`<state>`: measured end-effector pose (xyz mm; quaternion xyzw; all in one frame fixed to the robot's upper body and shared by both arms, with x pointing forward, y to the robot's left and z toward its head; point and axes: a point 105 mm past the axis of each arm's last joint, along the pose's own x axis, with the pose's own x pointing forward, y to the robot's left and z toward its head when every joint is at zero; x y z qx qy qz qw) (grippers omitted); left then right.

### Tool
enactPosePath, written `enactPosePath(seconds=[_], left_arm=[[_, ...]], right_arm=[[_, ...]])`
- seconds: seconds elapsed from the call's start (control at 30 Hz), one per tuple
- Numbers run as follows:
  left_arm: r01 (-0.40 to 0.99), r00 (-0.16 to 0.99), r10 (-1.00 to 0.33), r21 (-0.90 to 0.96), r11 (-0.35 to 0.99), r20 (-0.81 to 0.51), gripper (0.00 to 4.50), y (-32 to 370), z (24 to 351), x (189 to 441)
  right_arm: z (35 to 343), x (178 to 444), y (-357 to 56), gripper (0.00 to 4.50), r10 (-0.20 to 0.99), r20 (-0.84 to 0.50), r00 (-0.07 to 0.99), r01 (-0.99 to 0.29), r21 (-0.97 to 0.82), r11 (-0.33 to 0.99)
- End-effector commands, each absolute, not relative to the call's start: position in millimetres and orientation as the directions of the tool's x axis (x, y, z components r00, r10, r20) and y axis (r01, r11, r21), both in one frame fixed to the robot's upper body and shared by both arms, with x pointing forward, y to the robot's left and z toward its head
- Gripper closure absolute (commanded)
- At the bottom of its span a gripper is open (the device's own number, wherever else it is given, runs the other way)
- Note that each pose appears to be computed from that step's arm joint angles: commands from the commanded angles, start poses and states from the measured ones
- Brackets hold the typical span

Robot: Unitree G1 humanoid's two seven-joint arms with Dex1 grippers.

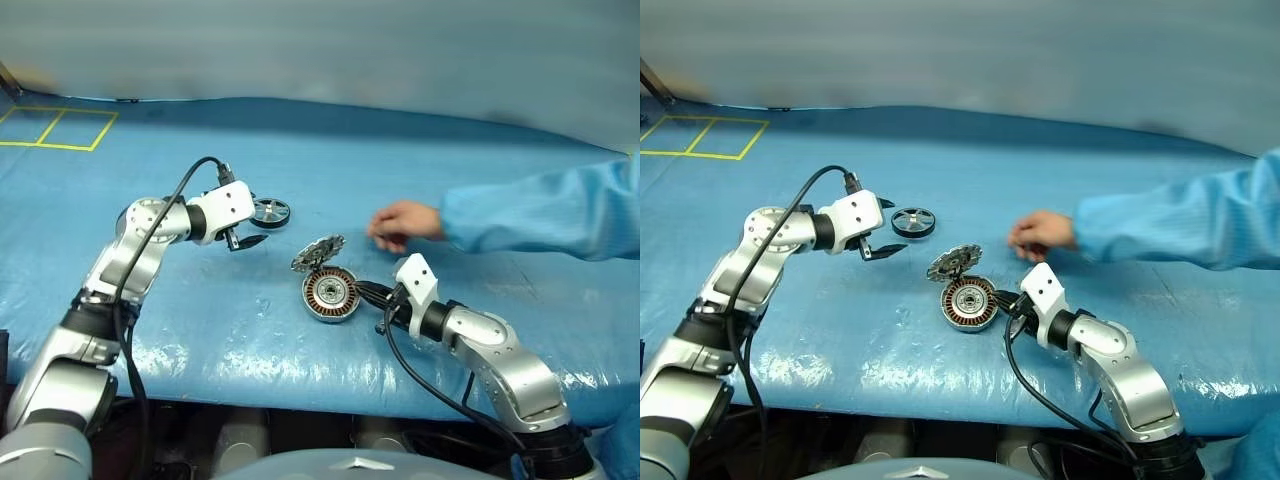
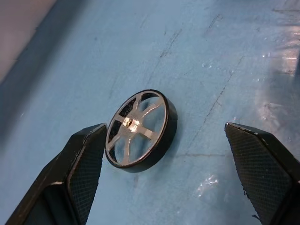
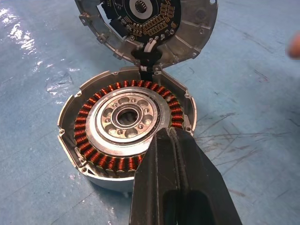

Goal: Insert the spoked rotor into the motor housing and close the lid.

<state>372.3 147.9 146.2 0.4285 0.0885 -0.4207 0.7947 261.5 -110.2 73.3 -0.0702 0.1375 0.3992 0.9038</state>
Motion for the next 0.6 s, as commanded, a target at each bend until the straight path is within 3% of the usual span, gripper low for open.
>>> enactPosePath(seconds=[0.03,0.3,0.6], left_arm=[[0.739,0.635,-0.537,0.639,0.212,-0.556,0.21,154,153,384],[0.752,0.62,-0.501,0.639,0.159,-0.604,0.21,156,155,398],[0.763,0.611,-0.502,0.624,0.169,-0.612,0.21,161,149,396]], right_arm=[[85,262,-116,4.47,0.699,-0.269,0.663,-0.734,-0.05,0.677],[84,259,-122,4.47,0.683,-0.278,0.675,-0.721,-0.053,0.691],[86,261,-122,4.47,0.682,-0.275,0.678,-0.719,-0.057,0.692]])
